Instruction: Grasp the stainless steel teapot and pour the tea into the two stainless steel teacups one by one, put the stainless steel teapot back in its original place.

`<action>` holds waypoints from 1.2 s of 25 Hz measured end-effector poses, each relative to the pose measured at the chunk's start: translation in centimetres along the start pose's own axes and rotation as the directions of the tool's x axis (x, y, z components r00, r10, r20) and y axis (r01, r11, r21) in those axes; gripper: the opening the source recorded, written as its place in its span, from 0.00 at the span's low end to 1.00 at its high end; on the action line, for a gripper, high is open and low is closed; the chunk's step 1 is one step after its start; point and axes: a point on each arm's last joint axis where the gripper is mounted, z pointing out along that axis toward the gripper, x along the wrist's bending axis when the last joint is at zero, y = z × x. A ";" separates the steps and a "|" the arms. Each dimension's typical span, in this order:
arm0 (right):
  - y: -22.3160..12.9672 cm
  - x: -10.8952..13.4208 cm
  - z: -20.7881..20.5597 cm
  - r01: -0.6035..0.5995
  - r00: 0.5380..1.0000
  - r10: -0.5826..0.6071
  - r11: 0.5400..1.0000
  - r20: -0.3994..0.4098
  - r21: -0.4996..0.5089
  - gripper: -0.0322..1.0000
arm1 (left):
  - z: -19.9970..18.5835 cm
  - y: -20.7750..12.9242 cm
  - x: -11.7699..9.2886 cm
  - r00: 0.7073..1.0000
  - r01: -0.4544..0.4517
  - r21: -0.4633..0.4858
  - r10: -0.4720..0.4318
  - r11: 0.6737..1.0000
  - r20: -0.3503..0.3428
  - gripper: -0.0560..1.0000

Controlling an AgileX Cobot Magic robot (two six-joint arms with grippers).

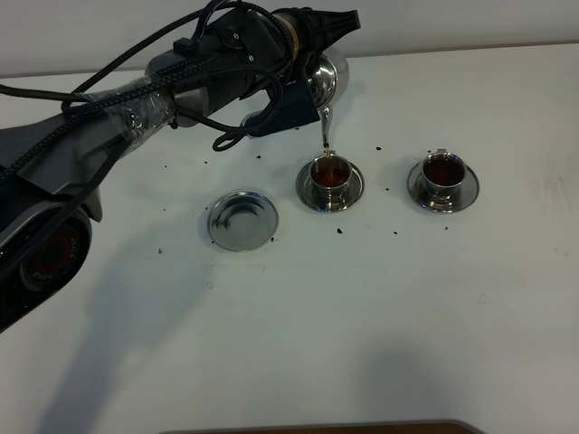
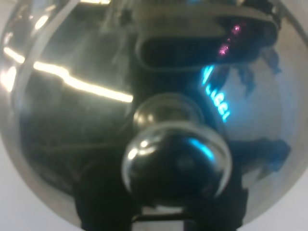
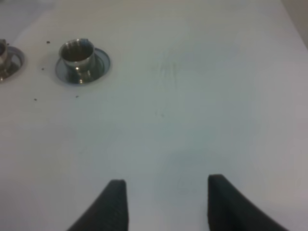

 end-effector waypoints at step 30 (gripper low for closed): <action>0.0 0.0 0.0 0.000 1.000 0.000 1.000 0.000 0.000 0.40 | 0.0 -0.2 0.5 0.997 -0.054 0.022 0.055 0.998 -0.050 0.29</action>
